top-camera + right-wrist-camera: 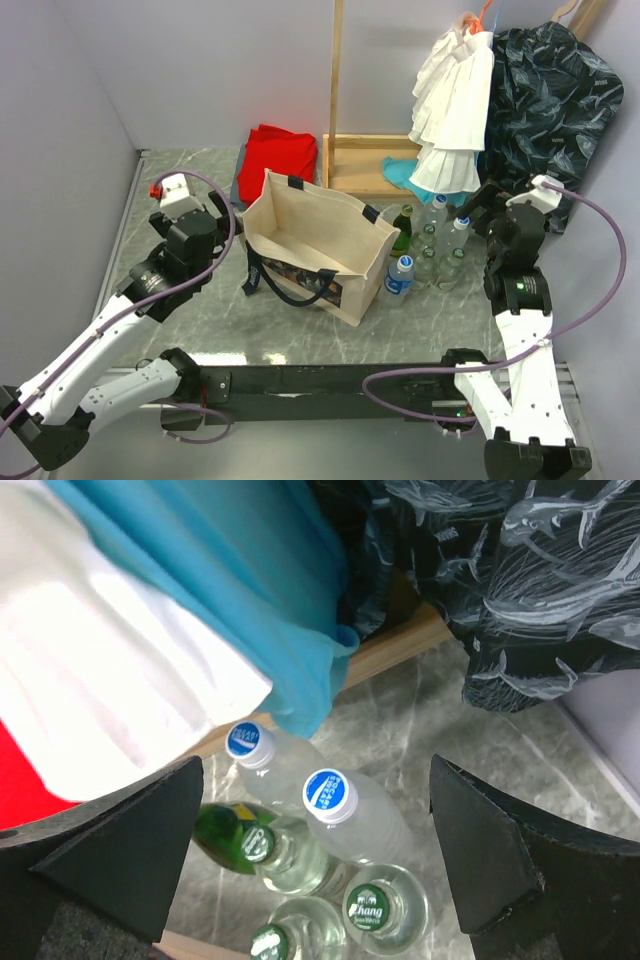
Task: Take the beverage out of the canvas bag
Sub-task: Reset both arms
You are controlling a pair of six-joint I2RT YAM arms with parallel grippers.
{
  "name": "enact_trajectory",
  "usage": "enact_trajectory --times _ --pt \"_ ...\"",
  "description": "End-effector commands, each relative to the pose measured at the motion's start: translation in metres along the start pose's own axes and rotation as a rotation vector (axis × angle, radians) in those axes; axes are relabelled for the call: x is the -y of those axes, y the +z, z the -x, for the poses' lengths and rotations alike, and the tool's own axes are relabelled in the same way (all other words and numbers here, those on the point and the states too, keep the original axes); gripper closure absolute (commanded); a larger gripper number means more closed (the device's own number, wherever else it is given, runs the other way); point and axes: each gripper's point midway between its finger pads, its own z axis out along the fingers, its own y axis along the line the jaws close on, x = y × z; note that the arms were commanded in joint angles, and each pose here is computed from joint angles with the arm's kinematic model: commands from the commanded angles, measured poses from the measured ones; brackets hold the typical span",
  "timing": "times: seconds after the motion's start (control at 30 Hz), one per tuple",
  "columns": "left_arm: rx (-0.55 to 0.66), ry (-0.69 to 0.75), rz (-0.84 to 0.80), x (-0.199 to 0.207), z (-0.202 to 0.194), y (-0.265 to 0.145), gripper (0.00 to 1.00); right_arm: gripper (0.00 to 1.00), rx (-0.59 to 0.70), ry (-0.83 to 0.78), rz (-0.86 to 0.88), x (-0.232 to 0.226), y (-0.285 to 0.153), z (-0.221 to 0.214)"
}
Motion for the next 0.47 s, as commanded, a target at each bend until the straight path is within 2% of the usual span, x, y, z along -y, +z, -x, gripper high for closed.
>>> enact_trajectory --times 0.0,0.1,0.43 --pt "0.026 -0.033 -0.028 0.007 0.006 0.003 0.04 0.00 0.074 0.009 0.062 -0.009 -0.009 0.016" --pt "0.047 -0.047 -0.047 0.012 0.011 0.006 0.04 0.00 0.086 0.009 0.081 -0.012 -0.011 0.019" --pt "0.010 -0.008 -0.031 0.023 0.004 0.019 0.04 0.00 0.106 0.001 0.102 -0.014 -0.018 0.024"
